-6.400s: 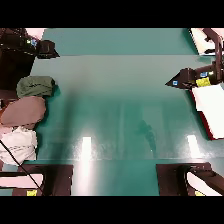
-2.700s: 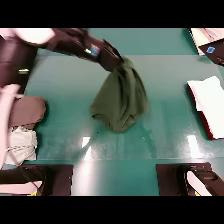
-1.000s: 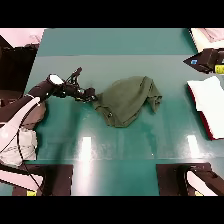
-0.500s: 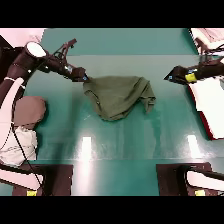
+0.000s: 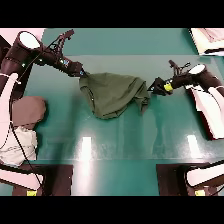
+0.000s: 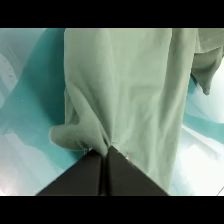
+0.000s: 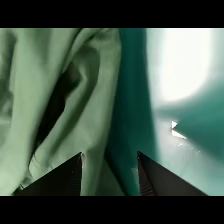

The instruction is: Fold the shirts.

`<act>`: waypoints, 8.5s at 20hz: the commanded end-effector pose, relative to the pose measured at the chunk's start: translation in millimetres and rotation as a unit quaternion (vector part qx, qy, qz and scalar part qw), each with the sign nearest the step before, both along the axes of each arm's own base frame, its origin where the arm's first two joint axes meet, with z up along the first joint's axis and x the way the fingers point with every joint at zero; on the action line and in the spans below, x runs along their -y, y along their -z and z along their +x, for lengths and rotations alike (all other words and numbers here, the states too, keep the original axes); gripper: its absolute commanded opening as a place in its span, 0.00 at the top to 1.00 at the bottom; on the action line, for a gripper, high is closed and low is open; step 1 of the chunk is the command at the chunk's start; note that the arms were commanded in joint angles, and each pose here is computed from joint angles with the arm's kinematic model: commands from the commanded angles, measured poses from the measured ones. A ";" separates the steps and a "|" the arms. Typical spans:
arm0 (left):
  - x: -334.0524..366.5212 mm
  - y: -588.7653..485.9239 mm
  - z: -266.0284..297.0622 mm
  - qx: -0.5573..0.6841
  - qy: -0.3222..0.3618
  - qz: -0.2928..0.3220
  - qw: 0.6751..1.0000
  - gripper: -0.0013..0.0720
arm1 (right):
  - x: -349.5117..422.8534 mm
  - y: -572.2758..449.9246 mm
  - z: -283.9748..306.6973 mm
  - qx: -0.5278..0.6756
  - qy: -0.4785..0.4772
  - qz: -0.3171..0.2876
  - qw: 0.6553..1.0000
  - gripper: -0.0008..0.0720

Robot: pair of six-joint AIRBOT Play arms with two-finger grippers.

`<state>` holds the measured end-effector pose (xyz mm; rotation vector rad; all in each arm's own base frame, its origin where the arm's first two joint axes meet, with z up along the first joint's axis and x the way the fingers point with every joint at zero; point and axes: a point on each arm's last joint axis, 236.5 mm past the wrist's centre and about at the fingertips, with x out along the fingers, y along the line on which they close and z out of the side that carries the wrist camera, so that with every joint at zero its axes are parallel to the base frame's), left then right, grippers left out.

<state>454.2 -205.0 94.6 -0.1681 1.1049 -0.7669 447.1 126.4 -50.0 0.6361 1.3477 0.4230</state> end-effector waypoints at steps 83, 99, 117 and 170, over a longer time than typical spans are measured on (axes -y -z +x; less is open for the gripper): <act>-27.1 129.6 -131.4 -0.158 -0.145 -0.104 0.971 0.95 | 99.7 -157.5 -136.7 0.167 0.002 -0.177 0.970 0.49; -53.2 1.6 -86.9 -0.028 -0.028 0.010 0.999 0.95 | 183.6 13.2 -223.1 -0.129 0.108 -0.083 0.982 0.41; -55.7 -6.7 -81.5 -0.023 -0.042 0.008 0.999 0.95 | 132.6 14.1 -167.6 -0.052 0.058 -0.060 0.995 0.96; -115.5 13.0 79.4 0.095 -0.092 0.112 0.985 0.95 | 166.5 -92.9 49.2 0.062 0.038 -0.294 0.953 0.97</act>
